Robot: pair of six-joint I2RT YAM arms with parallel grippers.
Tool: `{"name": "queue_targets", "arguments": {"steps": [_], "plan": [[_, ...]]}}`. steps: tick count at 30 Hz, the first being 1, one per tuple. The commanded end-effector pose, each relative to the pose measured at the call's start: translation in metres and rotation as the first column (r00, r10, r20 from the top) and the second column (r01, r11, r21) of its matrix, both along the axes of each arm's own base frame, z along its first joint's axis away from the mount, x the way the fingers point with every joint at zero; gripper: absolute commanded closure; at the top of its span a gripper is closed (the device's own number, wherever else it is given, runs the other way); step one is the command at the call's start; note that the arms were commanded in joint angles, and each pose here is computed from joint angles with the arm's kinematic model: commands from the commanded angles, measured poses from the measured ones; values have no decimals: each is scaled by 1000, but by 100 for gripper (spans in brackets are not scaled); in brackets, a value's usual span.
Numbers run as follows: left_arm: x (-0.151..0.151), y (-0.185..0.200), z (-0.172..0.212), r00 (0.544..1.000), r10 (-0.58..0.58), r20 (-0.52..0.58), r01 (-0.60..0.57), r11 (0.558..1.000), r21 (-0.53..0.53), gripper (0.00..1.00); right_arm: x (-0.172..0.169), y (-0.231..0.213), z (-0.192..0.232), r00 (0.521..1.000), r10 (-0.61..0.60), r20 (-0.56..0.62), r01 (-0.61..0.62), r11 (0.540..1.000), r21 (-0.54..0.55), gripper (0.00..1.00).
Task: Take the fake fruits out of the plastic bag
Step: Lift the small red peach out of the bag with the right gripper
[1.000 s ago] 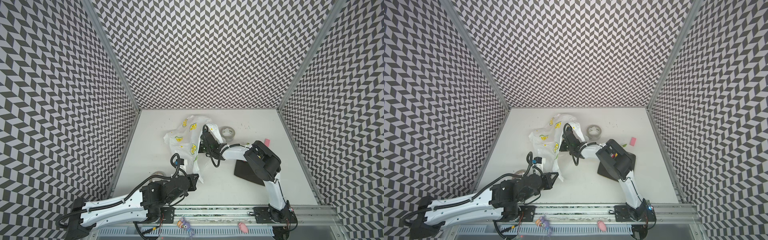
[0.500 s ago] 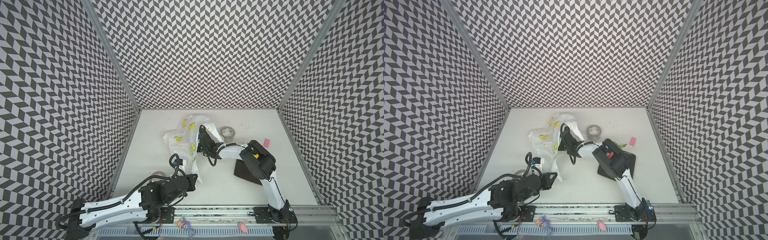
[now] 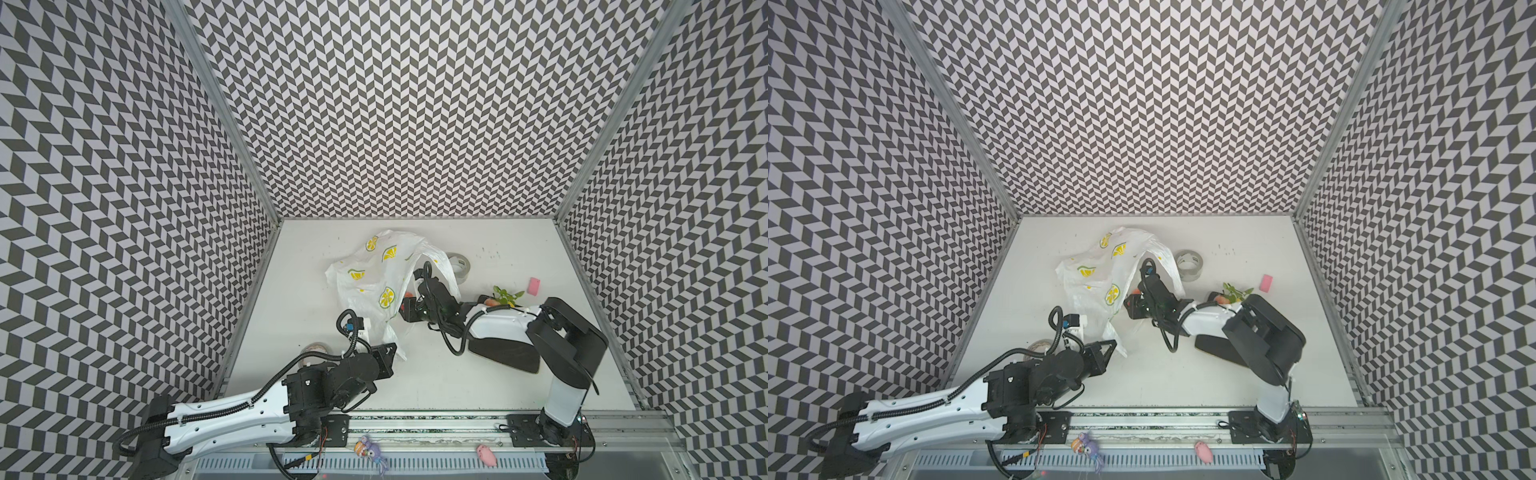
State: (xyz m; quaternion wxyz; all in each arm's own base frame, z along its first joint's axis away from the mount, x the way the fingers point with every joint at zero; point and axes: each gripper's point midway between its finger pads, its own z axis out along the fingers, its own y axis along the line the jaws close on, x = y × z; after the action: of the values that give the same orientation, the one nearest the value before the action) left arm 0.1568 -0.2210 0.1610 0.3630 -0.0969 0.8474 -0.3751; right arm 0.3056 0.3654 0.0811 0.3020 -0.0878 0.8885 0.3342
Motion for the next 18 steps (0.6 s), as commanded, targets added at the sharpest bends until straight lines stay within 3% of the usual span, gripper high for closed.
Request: {"name": "queue_targets", "arguments": {"steps": [1,10,13,18], "plan": [[8,-1,12,998,37,41,-36,999,-35,100,-25,-5,23,998,53,44,-55,997,53,59],[9,1,12,997,46,55,-43,998,-45,100,-101,-62,56,994,66,83,-69,997,31,59],[9,0,13,998,40,57,-37,998,-49,100,-105,-105,59,995,-41,90,44,999,-32,58],[7,-1,12,998,30,58,-26,998,-64,100,-96,-184,56,940,-317,126,328,941,-82,57]]}}
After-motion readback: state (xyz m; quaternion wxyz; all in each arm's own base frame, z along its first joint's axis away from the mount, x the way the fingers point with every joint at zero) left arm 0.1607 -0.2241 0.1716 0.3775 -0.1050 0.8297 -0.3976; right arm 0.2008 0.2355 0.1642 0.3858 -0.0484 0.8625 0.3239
